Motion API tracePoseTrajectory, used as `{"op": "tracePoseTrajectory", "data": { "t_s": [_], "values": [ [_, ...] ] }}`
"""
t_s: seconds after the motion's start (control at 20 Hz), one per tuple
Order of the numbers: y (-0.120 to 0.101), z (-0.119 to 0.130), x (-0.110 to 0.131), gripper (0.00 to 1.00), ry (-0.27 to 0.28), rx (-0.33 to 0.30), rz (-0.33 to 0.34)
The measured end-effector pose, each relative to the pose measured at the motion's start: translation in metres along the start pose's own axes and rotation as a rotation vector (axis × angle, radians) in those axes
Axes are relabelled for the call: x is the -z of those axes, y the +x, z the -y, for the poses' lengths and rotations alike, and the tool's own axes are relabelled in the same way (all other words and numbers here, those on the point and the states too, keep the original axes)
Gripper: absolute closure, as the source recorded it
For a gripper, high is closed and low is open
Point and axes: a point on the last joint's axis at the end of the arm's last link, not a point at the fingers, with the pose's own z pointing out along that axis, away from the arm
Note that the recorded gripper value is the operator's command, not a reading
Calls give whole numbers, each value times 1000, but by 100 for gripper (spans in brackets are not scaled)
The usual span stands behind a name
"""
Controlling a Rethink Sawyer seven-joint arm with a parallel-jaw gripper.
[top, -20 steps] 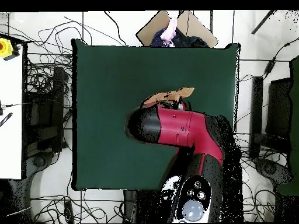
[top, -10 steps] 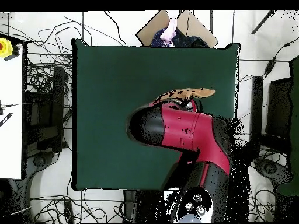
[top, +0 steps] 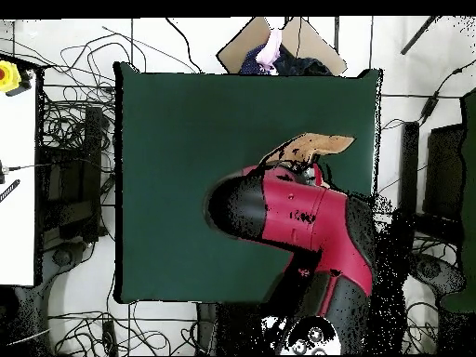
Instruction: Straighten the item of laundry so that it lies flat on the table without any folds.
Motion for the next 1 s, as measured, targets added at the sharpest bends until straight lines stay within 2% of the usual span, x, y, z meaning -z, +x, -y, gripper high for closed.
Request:
{"op": "tracePoseTrajectory", "data": {
  "t_s": [0.6,1.0],
  "values": [
    [9,-2,13,100,13,4,-42],
    [5,11,20,100,20,-11,-62]
  ]
}}
